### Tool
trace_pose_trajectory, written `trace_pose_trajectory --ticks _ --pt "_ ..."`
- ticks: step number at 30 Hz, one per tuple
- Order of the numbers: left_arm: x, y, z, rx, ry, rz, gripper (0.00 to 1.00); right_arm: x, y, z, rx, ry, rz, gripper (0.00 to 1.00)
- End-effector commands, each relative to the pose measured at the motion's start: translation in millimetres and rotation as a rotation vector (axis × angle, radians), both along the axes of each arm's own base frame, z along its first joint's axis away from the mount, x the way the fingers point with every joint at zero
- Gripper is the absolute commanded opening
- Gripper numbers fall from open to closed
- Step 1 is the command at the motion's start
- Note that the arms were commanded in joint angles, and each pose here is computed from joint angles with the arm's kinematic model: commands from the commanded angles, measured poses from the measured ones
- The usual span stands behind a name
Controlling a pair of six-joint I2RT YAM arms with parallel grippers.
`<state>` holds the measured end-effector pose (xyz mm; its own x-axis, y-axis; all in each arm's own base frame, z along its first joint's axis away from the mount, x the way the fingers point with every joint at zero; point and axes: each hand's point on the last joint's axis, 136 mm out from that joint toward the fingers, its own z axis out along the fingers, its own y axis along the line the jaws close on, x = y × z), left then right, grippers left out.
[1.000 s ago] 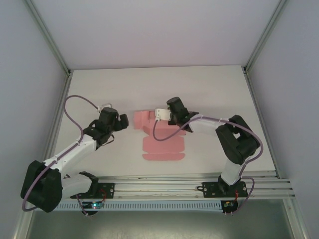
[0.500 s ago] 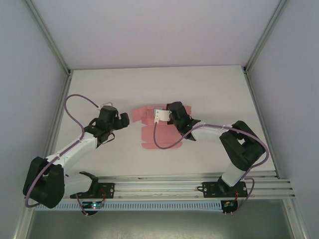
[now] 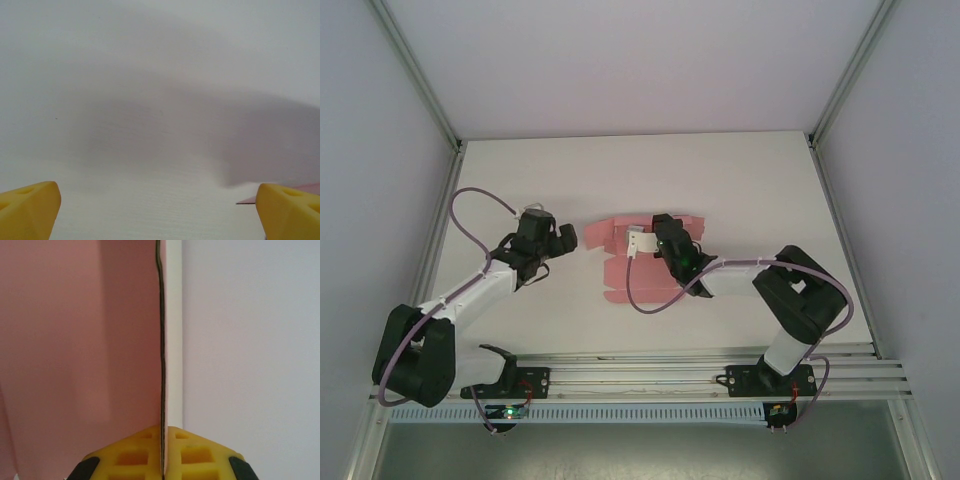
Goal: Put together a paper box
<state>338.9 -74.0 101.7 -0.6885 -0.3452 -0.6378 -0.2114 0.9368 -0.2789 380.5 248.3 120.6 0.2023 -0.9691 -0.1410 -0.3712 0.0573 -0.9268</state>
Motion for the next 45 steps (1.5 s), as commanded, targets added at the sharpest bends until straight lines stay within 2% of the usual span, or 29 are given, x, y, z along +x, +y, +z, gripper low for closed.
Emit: trace_pose_trajectory --ticks 1,9,14,18,22,28,40,45 --pt "18 5 11 -0.024 -0.051 0.032 1.0 -6 2 20 0.039 -0.059 0.009 0.0" --pt "43 -8 0 -0.044 -0.045 -0.029 1.0 -10 2 1 0.009 -0.046 0.011 0.0" --pt "53 -44 -3 -0.114 -0.081 -0.235 1.0 -8 3 -3 0.021 -0.043 -0.003 0.0" --pt "52 -68 -2 -0.168 -0.121 -0.377 0.9 -9 2 -4 0.032 -0.036 -0.007 0.0" --pt "46 -89 2 -0.236 -0.181 -0.503 0.88 -10 2 -7 0.025 -0.025 -0.001 0.0" --pt "31 -116 1 -0.275 -0.191 -0.66 0.8 -8 2 -11 0.018 -0.014 -0.014 0.0" --pt "4 -128 -10 -0.201 -0.196 -0.696 0.75 -10 0 -12 0.022 -0.009 -0.02 0.0" --pt "3 -139 -3 -0.183 -0.251 -0.753 0.71 -12 1 -11 0.025 -0.001 -0.004 0.0"
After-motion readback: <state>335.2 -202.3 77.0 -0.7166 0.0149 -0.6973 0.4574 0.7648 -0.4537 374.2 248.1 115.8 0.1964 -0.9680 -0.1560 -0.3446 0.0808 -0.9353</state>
